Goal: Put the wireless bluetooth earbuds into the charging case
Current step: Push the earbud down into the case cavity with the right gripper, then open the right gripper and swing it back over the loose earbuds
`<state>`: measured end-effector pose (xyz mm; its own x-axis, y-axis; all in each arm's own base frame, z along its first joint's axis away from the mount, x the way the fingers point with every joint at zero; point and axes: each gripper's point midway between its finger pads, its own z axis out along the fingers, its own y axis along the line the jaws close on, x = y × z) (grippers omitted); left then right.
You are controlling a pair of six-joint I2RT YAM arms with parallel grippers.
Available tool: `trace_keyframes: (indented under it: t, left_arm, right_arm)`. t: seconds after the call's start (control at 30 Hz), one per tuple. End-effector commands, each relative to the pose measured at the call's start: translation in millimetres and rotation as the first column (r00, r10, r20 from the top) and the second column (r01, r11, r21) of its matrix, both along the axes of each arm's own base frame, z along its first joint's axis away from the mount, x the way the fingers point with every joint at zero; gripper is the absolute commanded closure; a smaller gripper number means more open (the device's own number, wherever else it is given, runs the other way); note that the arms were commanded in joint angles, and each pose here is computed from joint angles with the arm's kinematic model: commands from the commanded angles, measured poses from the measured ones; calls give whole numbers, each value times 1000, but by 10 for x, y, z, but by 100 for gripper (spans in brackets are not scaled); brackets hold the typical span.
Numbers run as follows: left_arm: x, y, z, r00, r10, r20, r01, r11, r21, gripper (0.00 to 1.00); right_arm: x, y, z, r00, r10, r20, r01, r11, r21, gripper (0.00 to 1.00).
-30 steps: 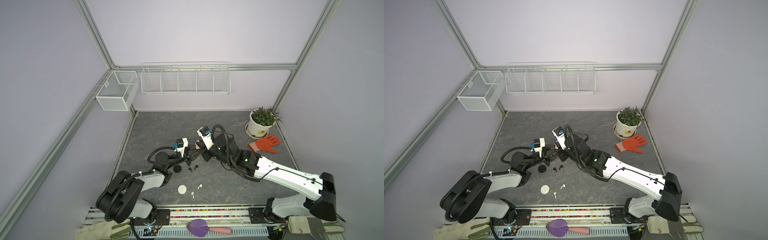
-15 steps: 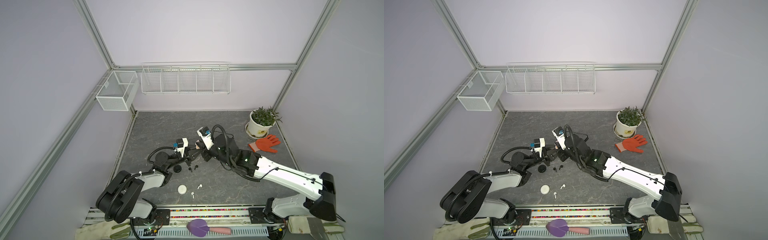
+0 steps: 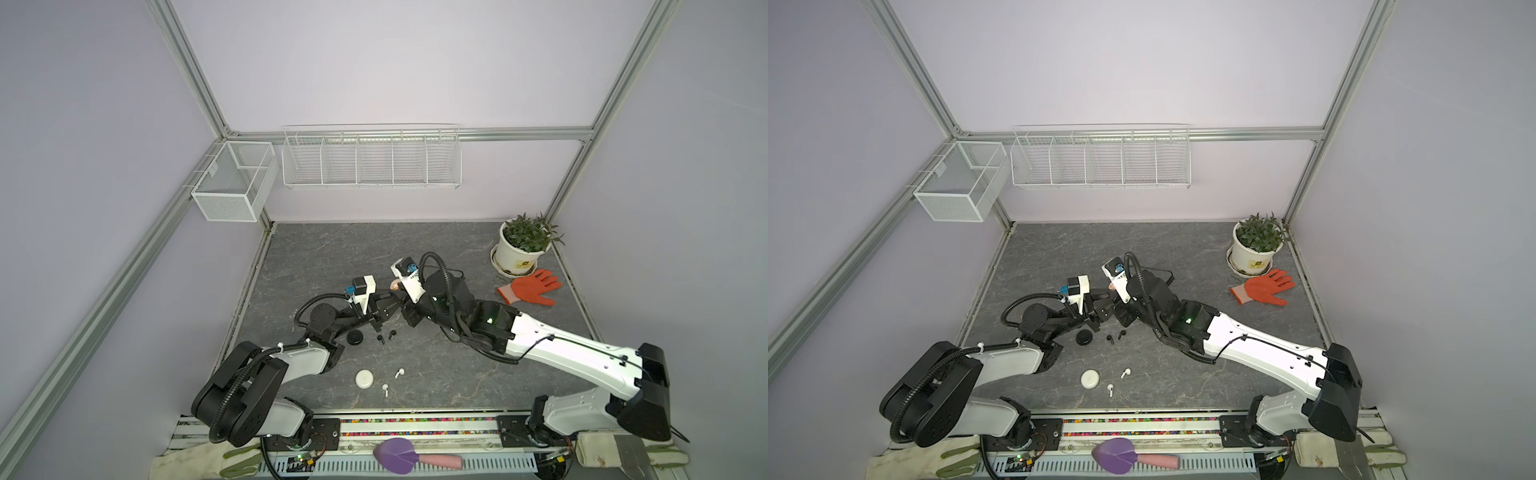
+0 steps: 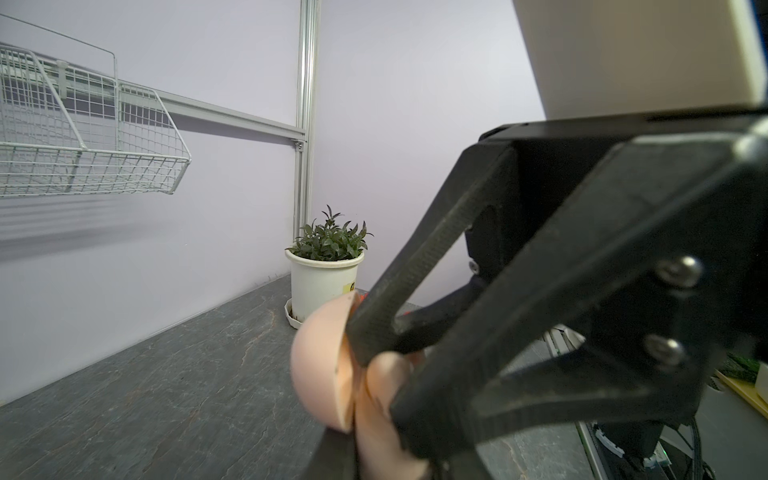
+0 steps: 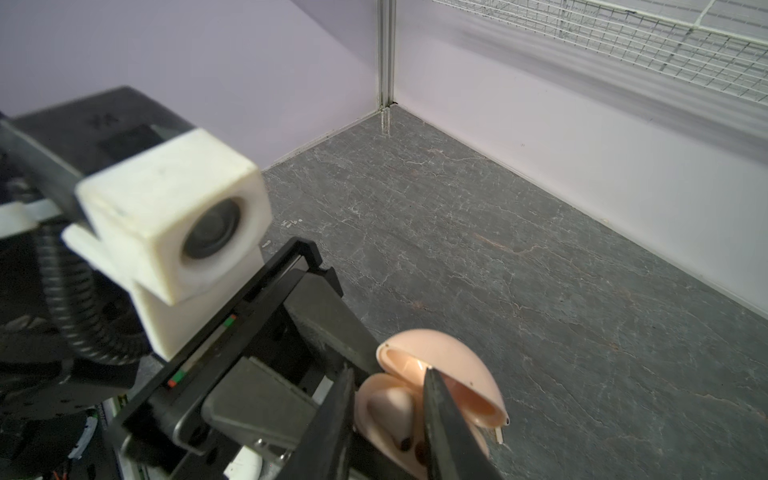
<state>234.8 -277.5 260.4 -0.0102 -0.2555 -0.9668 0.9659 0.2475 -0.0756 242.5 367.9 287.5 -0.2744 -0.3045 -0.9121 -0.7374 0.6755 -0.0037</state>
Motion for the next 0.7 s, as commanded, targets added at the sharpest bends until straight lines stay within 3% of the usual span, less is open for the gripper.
trace_keyframes:
  t: [0.0, 0.33, 0.47, 0.67]
  left_arm:
    - [-51, 33, 125, 998, 5, 57, -3, 1000, -28, 100]
    - [-110, 44, 66, 999, -10, 36, 11, 1000, -5, 100]
    - [-155, 71, 65, 1000, -10, 18, 10, 1000, 11, 100]
    - [-222, 116, 64, 999, -4, -40, 6, 999, 53, 100]
  right_arm:
    - [-39, 4, 99, 1000, 18, 8, -18, 1000, -3, 65]
    - [-175, -351, 495, 998, 42, 42, -42, 999, 3, 57]
    - [-43, -659, 317, 999, -32, -4, 32, 999, -31, 55]
    - [260, -976, -379, 978, -108, -181, 98, 993, -63, 53]
